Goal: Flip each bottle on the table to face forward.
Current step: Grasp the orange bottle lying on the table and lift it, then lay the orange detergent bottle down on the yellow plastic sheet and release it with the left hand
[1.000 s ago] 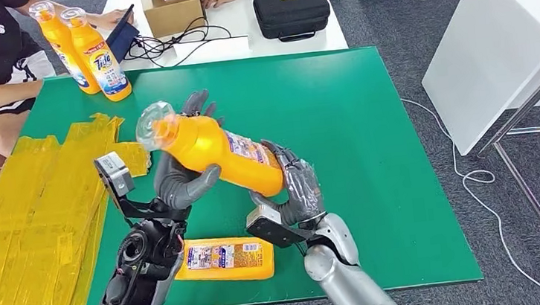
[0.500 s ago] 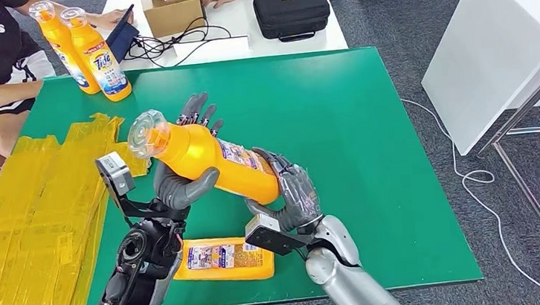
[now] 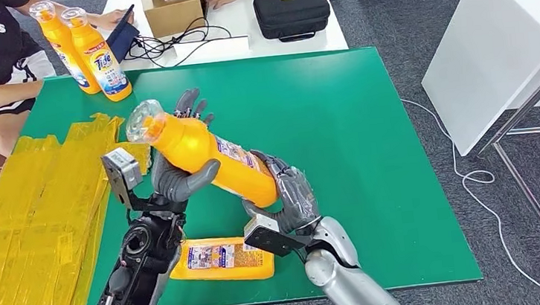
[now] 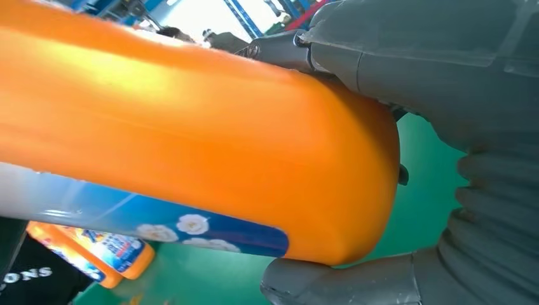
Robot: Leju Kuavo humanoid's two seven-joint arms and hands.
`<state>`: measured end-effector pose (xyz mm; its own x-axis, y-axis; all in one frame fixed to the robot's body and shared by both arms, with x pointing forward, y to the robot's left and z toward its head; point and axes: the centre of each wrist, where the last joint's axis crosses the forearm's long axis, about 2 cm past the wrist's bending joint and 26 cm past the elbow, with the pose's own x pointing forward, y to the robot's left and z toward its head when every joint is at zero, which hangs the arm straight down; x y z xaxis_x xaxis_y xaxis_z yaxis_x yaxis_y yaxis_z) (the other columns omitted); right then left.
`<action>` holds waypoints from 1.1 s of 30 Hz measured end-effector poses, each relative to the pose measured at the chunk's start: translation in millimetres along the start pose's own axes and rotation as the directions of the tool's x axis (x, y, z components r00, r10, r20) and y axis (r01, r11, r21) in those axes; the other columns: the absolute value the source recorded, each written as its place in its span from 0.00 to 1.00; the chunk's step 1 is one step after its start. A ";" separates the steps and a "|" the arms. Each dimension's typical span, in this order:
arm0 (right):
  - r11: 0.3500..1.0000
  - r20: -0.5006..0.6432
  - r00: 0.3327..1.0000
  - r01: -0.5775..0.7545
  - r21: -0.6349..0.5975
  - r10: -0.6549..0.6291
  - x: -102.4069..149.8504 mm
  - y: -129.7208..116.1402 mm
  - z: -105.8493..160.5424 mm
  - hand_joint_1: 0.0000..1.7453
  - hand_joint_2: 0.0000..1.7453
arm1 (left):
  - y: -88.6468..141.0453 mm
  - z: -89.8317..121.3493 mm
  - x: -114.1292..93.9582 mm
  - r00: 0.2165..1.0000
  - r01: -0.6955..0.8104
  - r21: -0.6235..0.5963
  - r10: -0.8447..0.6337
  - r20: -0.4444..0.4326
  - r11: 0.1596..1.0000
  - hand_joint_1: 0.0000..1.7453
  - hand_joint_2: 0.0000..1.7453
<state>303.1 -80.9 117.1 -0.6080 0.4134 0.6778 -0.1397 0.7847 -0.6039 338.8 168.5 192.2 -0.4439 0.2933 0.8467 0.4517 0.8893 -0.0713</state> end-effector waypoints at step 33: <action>0.998 0.044 0.998 -0.040 -0.053 0.042 5.7 -8.5 5.7 0.00 1.00 | 33.7 12.9 -8.9 0.999 -0.029 0.206 0.021 0.040 0.978 1.00 1.00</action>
<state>296.3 -87.8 123.6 -0.6473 0.4253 0.6325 -0.0735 0.7911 -0.6072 348.0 200.4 175.4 -0.4649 0.3262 0.8230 0.2958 0.9335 -0.2029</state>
